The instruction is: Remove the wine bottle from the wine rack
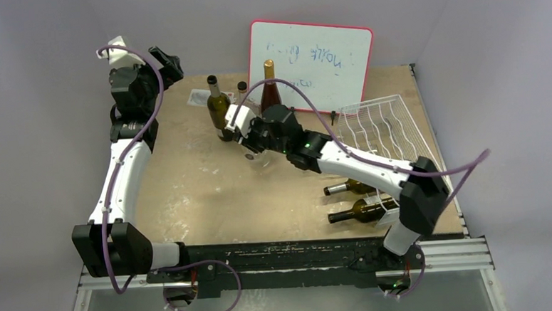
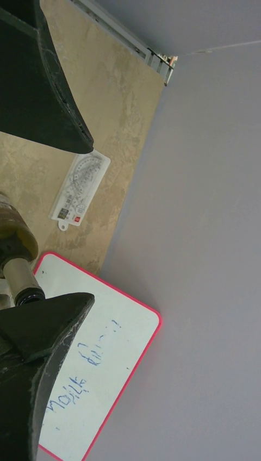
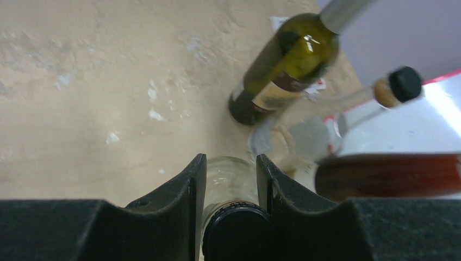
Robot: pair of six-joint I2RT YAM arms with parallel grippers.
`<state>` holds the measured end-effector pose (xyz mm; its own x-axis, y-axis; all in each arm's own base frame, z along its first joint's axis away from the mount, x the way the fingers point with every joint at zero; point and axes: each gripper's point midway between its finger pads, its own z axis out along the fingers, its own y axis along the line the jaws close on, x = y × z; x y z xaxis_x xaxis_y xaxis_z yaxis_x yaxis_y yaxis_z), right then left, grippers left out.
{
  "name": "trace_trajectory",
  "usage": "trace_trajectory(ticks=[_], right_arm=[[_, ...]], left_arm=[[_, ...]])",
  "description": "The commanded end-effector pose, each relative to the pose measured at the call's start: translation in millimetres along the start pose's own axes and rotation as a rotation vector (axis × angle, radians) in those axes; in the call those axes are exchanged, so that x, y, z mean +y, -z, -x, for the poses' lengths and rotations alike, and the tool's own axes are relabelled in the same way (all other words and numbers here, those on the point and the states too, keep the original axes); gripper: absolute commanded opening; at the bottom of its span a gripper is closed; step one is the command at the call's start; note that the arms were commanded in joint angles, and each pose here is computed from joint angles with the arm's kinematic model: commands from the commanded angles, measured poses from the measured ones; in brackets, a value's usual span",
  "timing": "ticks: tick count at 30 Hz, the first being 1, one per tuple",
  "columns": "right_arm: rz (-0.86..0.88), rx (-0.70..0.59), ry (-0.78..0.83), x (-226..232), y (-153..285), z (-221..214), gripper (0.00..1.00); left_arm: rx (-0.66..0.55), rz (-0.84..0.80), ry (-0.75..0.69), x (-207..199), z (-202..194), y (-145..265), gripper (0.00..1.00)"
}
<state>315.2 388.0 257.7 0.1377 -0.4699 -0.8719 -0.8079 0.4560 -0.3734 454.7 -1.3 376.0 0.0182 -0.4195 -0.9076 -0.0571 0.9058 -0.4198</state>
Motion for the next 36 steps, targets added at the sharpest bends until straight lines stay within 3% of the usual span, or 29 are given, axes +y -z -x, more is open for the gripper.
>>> trace_trajectory(ticks=[1,15,36], right_arm=[[-0.132,-0.485,-0.056,-50.5,1.8,148.2,0.0],[-0.111,-0.567,-0.195,-51.6,-83.3,170.4,0.0],[-0.184,-0.608,-0.214,-60.0,-154.8,180.4,0.0]], left_arm=[[-0.102,0.027,-0.004,-1.6,37.8,9.5,0.99],[-0.122,0.079,-0.004,9.5,45.2,13.0,0.99],[-0.129,0.083,0.008,15.8,49.1,12.6,0.98]])
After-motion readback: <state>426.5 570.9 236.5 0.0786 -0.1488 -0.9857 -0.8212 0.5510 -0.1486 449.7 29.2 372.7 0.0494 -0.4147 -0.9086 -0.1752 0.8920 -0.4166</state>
